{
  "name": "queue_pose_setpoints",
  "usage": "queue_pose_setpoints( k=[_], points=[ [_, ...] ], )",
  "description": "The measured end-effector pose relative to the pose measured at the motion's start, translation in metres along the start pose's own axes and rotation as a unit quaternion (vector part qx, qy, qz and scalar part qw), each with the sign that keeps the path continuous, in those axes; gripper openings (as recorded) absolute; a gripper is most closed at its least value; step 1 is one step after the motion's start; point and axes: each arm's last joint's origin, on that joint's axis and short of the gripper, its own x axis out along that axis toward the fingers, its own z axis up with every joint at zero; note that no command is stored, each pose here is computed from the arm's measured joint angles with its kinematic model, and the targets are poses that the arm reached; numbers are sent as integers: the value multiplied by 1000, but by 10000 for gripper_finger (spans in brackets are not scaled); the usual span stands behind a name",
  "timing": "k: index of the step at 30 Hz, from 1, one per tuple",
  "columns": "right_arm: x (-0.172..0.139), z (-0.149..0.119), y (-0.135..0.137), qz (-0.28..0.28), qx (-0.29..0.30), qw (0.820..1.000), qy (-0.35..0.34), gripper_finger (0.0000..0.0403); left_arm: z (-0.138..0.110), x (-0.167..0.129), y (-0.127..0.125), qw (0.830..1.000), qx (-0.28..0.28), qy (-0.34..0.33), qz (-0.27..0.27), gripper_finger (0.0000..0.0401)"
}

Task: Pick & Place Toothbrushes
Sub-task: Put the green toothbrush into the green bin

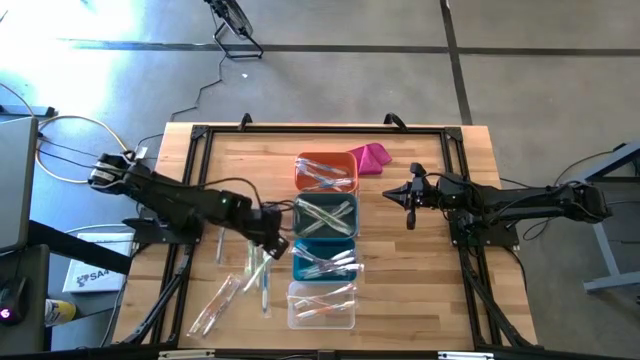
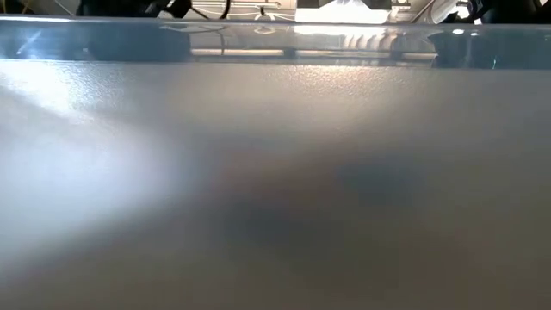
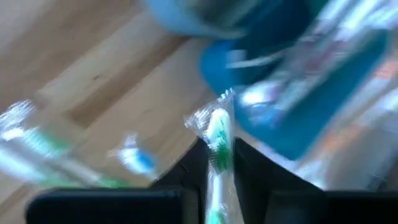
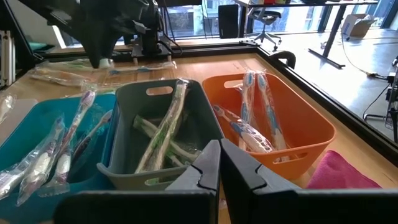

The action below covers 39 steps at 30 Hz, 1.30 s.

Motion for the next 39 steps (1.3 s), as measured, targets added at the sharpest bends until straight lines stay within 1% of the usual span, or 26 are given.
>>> queue_pose_setpoints(
  k=[5,8,13,18,23,26,29,34,39],
  points=[
    [0,0,0,0,0,1000,0,4,21,-3,-6,996,36,-20,-79,51],
    [0,0,0,0,0,1000,0,4,33,-6,-10,989,60,-41,-126,51],
    [0,0,0,0,-2,1000,0,4,54,-13,-16,970,106,-84,-201,51],
    [0,0,0,0,-4,1000,0,4,75,-22,-16,945,161,-138,-250,51],
    [0,0,0,0,-4,1000,0,4,91,-30,-12,924,196,-180,-276,51],
    [0,0,0,0,-4,1000,0,4,99,-34,-10,914,211,-204,-281,51],
    [0,0,0,-2,-4,1000,0,4,106,-38,-9,899,235,-232,-286,51],
    [0,0,0,-2,-4,1000,0,4,114,-42,-5,880,281,-269,-273,51],
    [0,0,0,-2,-4,1000,0,4,120,-43,1,867,319,-291,-249,51]
  ],
)
